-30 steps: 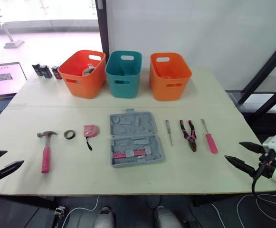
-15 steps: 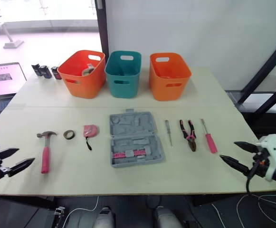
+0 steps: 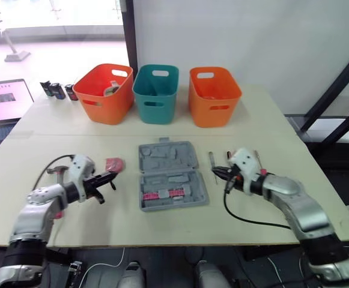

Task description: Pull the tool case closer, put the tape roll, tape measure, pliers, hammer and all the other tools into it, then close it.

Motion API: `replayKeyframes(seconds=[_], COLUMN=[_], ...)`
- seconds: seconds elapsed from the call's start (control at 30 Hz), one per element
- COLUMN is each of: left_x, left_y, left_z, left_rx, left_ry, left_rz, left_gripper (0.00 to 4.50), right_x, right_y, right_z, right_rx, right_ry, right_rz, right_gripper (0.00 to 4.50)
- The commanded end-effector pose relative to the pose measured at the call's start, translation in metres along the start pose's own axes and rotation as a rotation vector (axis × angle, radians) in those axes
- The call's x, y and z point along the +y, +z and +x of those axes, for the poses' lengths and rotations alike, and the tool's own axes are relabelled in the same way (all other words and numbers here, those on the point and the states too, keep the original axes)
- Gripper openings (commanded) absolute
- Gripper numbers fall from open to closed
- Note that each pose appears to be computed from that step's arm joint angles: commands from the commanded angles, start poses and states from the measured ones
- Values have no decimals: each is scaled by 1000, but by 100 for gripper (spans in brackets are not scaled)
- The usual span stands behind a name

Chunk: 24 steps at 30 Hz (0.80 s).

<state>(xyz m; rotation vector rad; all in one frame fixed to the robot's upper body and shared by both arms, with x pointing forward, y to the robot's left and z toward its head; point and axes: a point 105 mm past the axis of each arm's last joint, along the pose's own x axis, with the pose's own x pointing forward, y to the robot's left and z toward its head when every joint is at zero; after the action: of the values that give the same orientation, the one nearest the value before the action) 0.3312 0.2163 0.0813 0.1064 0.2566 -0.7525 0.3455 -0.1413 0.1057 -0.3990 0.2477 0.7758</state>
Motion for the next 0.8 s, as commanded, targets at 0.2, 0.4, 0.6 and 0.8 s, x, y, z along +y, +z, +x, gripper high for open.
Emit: replayKeyframes(seconds=[0.2,0.4,0.6,0.8], left_x=[3,-4,-8,-9], left_y=[-13,-18,-18,-18], left_z=[38,63,77,75], left_rx=[129,195,209,206], left_ry=[-17,-45,-57,-59], left_rz=[121,197,243,236], left_gripper=[9,9,9,9], right_x=[-13,-21,-30,-53], right_y=[-1,-12,-12,8], right_z=[59,72,75,64], right_rx=[157,261,303,232], right_ry=[50,77,60,-30], right_rz=[-172,-251,-278,-228], right_gripper=[0,0,0,0])
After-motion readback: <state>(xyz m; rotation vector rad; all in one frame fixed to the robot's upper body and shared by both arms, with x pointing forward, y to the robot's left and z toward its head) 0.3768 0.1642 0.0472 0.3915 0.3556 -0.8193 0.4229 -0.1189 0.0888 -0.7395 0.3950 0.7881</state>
